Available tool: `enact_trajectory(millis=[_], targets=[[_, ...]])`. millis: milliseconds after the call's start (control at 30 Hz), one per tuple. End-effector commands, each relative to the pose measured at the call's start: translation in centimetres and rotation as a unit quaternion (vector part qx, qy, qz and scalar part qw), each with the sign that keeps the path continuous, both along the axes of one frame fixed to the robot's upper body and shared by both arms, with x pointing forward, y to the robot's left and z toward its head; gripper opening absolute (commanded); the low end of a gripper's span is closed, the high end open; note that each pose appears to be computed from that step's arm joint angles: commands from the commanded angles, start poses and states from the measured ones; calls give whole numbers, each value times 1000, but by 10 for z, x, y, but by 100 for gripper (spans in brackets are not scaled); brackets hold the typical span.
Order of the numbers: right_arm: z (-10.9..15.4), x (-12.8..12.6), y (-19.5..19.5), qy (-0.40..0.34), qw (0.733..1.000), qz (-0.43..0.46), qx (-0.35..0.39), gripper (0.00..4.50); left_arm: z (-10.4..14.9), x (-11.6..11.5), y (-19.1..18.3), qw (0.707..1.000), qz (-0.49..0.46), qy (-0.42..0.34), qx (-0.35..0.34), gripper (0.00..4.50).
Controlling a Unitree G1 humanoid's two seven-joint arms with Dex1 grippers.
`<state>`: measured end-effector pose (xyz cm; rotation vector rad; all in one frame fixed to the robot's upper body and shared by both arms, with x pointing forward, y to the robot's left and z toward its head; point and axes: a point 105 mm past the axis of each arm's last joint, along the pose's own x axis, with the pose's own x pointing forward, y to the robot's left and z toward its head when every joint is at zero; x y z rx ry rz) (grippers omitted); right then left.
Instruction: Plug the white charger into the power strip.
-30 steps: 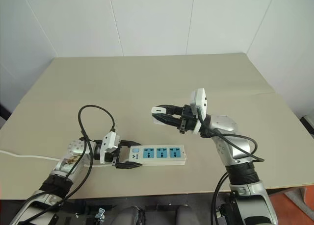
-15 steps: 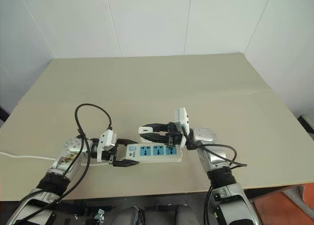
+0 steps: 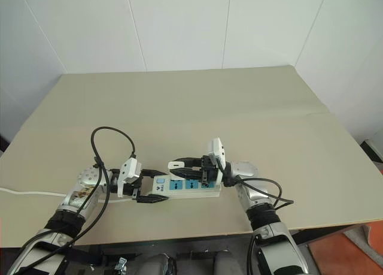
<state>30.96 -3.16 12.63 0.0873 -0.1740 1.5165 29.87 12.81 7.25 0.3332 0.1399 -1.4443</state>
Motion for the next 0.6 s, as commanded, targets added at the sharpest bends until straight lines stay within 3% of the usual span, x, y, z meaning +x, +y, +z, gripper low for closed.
enact_trajectory(millis=[33,600], targets=[[13,0,5,-27,999,9,14,112,-15,0,6,999,19,19,31,329],[0,6,0,-34,999,-5,-2,112,-17,-4,4,999,12,24,30,329]])
